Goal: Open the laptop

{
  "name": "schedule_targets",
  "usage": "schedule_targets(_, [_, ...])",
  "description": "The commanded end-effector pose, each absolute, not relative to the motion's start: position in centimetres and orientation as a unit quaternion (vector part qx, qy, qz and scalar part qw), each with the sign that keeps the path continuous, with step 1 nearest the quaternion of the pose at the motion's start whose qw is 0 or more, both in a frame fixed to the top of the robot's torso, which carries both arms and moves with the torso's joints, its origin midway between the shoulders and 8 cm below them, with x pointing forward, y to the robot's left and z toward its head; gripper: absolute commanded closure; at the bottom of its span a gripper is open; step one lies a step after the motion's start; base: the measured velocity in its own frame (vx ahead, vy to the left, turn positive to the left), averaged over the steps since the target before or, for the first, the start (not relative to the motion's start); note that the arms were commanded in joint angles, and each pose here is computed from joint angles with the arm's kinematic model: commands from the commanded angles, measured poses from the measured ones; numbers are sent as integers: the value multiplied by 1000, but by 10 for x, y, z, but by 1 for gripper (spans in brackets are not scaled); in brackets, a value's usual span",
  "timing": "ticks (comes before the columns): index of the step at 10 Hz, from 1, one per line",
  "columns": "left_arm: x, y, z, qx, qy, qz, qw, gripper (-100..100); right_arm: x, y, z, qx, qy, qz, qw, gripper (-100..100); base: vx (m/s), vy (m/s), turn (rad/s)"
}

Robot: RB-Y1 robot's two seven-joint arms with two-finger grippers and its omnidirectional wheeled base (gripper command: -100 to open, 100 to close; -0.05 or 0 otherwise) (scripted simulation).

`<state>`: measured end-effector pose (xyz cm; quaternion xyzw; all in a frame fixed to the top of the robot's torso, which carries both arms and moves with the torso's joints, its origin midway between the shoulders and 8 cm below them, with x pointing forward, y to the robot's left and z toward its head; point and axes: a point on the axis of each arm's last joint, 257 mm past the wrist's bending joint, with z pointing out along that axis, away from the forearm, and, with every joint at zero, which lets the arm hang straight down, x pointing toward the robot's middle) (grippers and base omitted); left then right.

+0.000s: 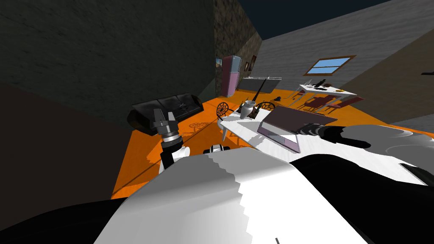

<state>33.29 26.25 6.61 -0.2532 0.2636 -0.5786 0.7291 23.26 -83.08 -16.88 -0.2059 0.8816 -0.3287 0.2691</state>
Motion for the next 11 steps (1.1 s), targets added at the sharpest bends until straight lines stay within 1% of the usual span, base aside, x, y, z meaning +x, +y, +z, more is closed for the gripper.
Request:
schedule_targets(1, [333,262,66,-253,264,-579,729,0,224,-849,-153,-214,878,-351,247,-100,16,3,73])
schedule_targets(3, [333,263,66,-253,264,-579,729,0,211,-875,-125,-227,869,-388,209,-100,25,8,127])
schedule_targets(5, [333,263,66,-253,264,-579,729,0,211,-875,-125,-227,869,-388,209,-100,16,1,28])
schedule_targets(6, [333,263,66,-253,264,-579,729,0,198,-895,-100,-236,860,-416,178,-100,18,2,194])
schedule_targets(8, [333,263,66,-253,264,-579,729,0,188,-909,-82,-241,853,-437,154,-100,23,-7,102])
schedule_targets(10, [333,263,66,-253,264,-579,729,0,179,-920,-66,-245,846,-454,134,-100,12,-9,71])
schedule_targets(11, [333,263,66,-253,264,-579,729,0,184,-916,-70,-243,849,-448,141,-100,4,-7,21])
